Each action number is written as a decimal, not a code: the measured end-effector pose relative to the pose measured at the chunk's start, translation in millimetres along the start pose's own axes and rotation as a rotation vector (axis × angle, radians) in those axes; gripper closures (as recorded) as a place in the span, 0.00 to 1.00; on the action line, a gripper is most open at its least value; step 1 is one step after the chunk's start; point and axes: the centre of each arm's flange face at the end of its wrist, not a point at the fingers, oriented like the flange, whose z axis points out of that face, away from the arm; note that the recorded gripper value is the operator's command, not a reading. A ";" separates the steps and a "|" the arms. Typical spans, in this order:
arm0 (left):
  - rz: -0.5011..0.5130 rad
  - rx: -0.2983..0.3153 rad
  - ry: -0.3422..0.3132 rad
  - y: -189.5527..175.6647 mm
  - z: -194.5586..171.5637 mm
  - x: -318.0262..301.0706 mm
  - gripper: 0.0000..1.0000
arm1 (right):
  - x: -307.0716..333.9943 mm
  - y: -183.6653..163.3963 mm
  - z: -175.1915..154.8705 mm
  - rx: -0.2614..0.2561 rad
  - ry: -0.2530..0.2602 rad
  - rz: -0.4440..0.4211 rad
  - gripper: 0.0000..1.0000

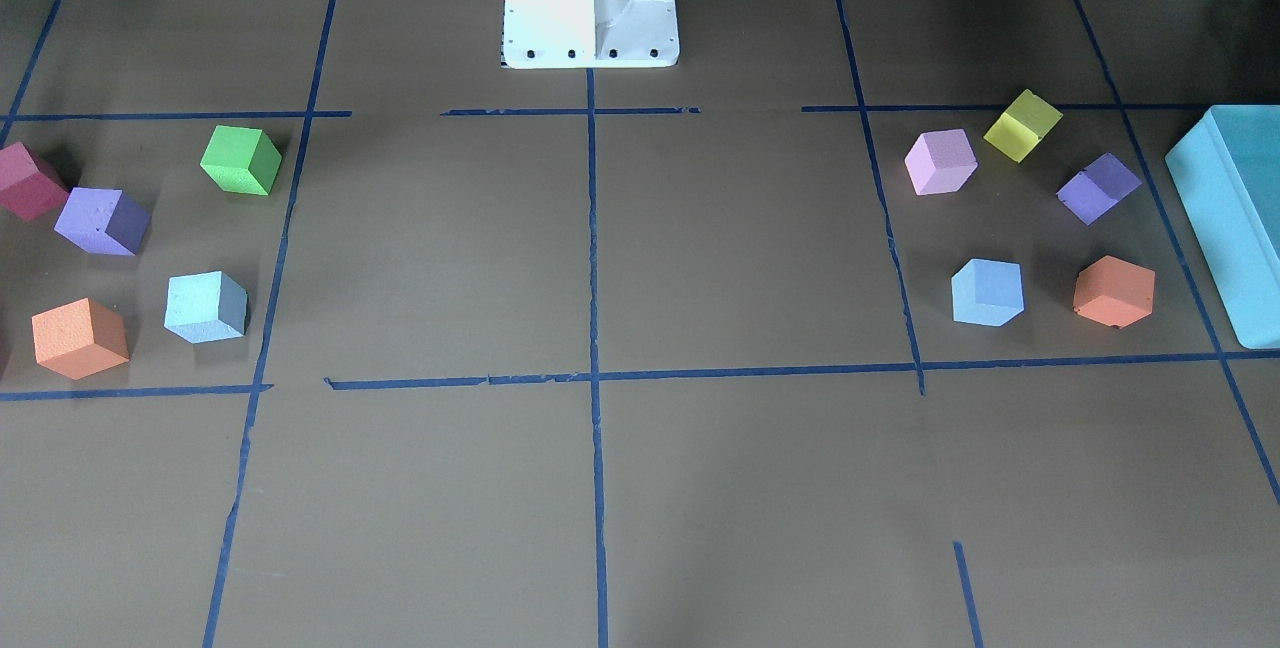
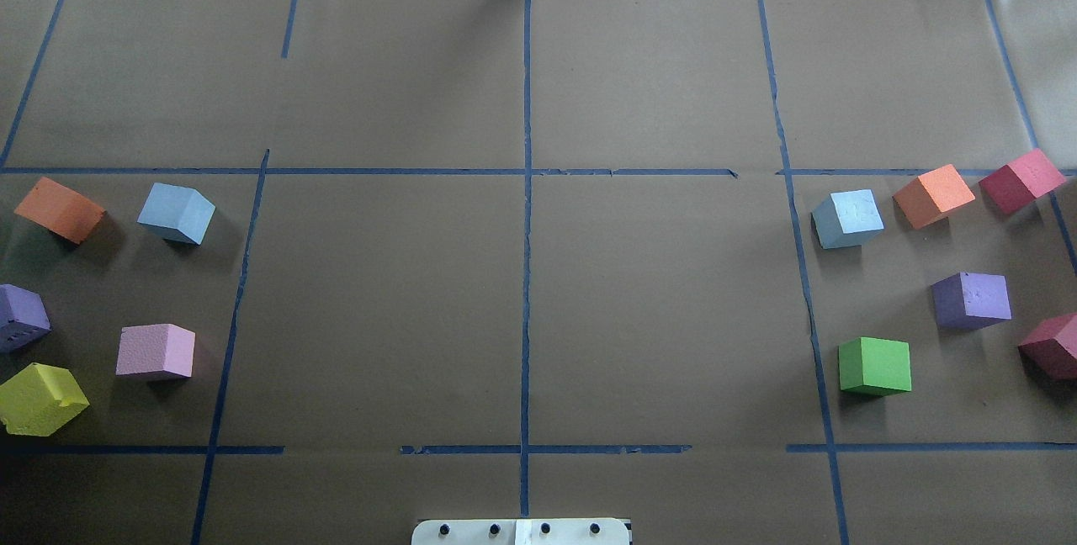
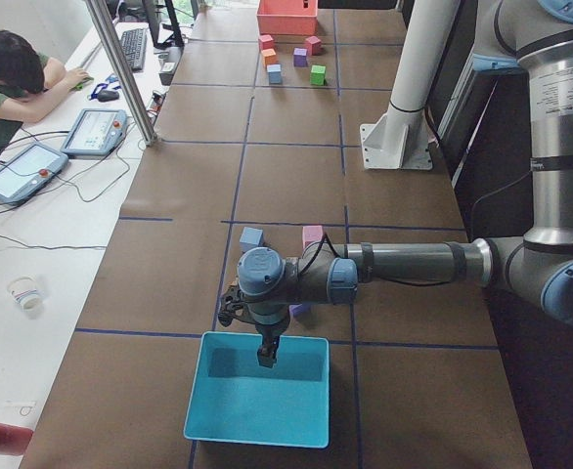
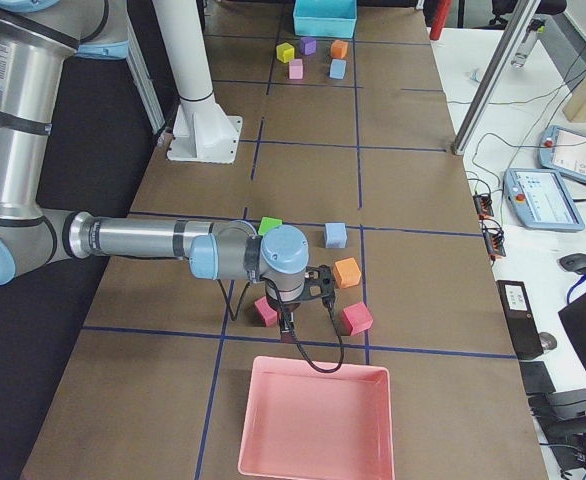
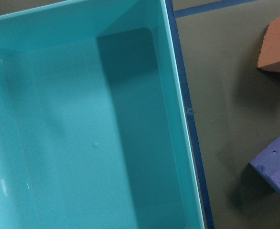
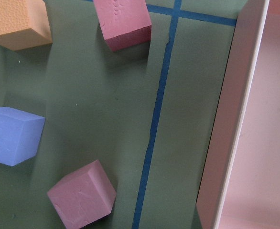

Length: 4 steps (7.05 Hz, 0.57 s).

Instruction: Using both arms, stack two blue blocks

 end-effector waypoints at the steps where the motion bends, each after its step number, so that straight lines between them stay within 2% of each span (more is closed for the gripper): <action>1: 0.000 0.000 0.000 0.3 0.2 -0.2 0.00 | -0.1 -0.1 0.0 0.000 0.000 0.000 0.00; 2: 0.000 -0.001 0.000 0.6 0.7 -0.3 0.00 | -2.4 -1.9 -0.1 0.004 -0.010 -0.002 0.00; 4: 0.000 -0.001 0.002 0.4 1.2 -0.4 0.00 | -34.9 -30.1 -0.8 0.023 -0.086 0.009 0.00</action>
